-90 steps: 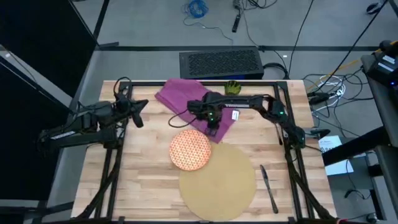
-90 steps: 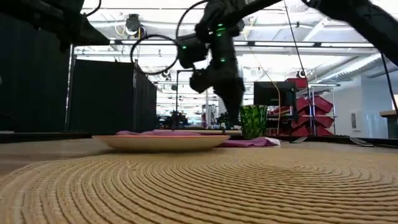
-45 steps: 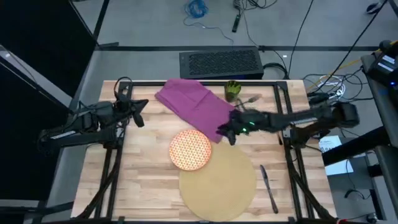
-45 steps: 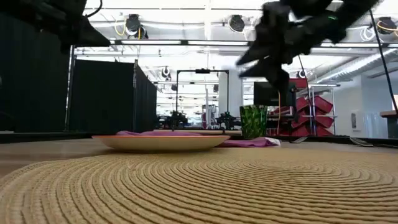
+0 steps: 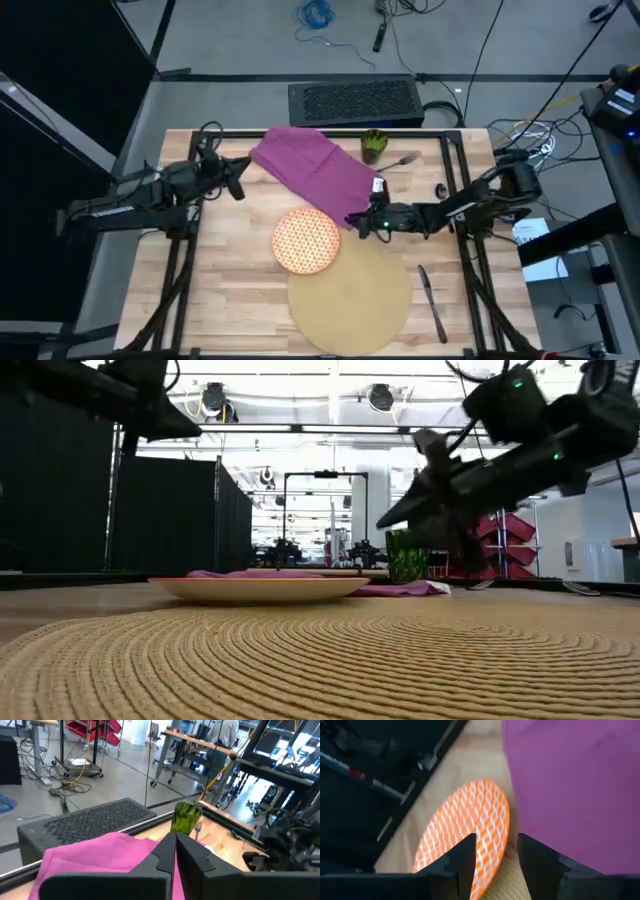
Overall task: Set table place
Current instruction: Put the orange plate on the brown table mat
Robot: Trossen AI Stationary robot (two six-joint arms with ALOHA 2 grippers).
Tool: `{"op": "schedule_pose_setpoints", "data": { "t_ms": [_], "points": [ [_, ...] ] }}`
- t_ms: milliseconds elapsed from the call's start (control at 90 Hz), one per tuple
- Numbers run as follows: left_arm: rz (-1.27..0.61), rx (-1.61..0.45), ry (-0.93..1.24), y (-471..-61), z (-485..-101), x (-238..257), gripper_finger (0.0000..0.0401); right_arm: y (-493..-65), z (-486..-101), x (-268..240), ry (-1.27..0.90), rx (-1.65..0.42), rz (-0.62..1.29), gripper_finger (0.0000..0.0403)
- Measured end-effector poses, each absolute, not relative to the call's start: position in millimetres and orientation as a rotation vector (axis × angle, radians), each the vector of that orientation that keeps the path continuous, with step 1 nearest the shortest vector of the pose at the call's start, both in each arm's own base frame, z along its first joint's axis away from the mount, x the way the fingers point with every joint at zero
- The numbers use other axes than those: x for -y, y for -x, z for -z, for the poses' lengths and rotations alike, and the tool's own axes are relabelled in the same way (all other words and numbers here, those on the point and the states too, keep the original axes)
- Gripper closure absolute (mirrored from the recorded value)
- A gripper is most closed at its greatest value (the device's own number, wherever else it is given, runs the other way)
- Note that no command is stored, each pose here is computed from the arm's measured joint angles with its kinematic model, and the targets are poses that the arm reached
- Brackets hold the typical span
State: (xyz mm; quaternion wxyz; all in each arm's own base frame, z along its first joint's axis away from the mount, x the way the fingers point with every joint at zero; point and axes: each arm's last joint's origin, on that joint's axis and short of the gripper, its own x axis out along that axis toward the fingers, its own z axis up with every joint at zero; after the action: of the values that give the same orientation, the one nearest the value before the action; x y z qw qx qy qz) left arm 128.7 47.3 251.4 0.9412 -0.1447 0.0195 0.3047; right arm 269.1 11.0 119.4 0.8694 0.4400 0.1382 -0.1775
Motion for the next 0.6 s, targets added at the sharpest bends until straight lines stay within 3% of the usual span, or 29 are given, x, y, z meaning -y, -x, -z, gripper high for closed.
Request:
{"op": "schedule_pose_setpoints", "data": {
  "t_ms": [600],
  "points": [
    [-0.595,-0.096,0.273,-136,-246,-48,0.0401,-306,-102,-23,-1.036,-0.424,0.355,0.0273]
  ]
}}
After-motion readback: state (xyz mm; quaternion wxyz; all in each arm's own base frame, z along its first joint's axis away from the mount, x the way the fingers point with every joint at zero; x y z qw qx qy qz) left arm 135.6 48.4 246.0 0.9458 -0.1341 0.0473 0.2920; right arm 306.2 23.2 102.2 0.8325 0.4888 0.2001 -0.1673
